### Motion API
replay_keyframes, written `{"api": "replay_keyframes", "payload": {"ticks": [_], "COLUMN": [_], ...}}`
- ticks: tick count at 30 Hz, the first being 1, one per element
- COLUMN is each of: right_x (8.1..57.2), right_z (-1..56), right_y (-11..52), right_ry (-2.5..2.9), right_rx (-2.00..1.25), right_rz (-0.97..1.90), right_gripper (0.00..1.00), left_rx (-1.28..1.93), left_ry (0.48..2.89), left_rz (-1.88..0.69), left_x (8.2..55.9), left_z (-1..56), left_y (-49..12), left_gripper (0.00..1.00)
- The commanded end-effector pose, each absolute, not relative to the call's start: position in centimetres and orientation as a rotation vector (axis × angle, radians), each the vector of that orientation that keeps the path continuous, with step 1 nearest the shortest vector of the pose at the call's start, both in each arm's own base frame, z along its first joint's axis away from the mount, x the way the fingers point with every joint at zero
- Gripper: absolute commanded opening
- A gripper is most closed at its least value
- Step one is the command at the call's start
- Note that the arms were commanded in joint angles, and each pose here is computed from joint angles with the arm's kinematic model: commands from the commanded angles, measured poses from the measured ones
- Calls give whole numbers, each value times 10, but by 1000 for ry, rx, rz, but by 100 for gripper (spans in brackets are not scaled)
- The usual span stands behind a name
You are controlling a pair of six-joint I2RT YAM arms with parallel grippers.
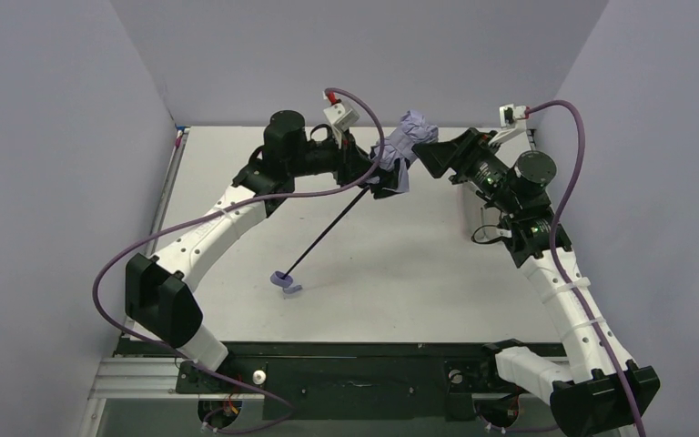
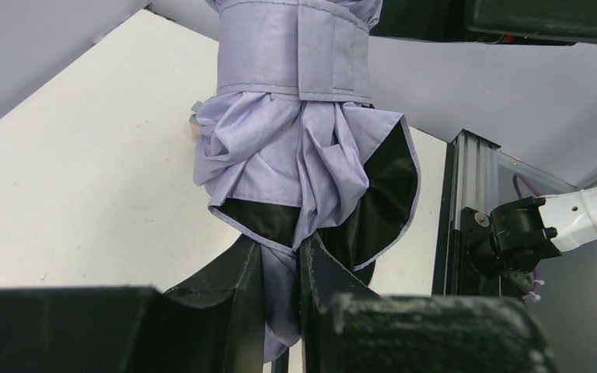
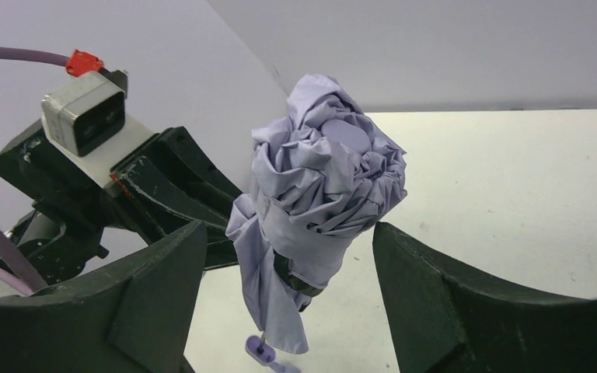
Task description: Open the umbrella
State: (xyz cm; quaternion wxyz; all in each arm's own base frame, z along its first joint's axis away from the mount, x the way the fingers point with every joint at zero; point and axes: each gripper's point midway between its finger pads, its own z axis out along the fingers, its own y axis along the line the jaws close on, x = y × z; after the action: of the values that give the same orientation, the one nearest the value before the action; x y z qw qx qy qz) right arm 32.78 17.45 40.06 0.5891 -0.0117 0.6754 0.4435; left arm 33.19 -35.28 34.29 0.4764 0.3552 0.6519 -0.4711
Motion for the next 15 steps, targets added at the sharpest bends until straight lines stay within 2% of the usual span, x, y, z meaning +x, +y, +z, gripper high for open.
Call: {"api": "replay_keyframes", "payload": {"ticks": [1,6,10,12,14,15], "right_x": [324,330,329,327,327,326], "right_z": [411,405,408,412,413,414], "right_y": [172,172,177,182,185,186], "right_ry": [1557,1573,1557,1536,1525,1519], "right_rx": [-59,-15,-26,-24,-25,-26], "right_rz": [1009,1024,1071,1118,1152,1162], "right_gripper": [73,82,83,79,66,54], "left_rx": [945,1047,1065,1063,1063,1065], "left_ry": [1365,1303,1293,1293,1287,1285], "left_rz": [-1111,-1147,-1195,-1221,-1236,-1237], "left_x": [310,287,278,275,273,273], "left_z": [399,399,403,406,408,408], "left_y": [-351,-355,-357,-359,-362,-363], "left_gripper": [0,0,0,0,0,0]}}
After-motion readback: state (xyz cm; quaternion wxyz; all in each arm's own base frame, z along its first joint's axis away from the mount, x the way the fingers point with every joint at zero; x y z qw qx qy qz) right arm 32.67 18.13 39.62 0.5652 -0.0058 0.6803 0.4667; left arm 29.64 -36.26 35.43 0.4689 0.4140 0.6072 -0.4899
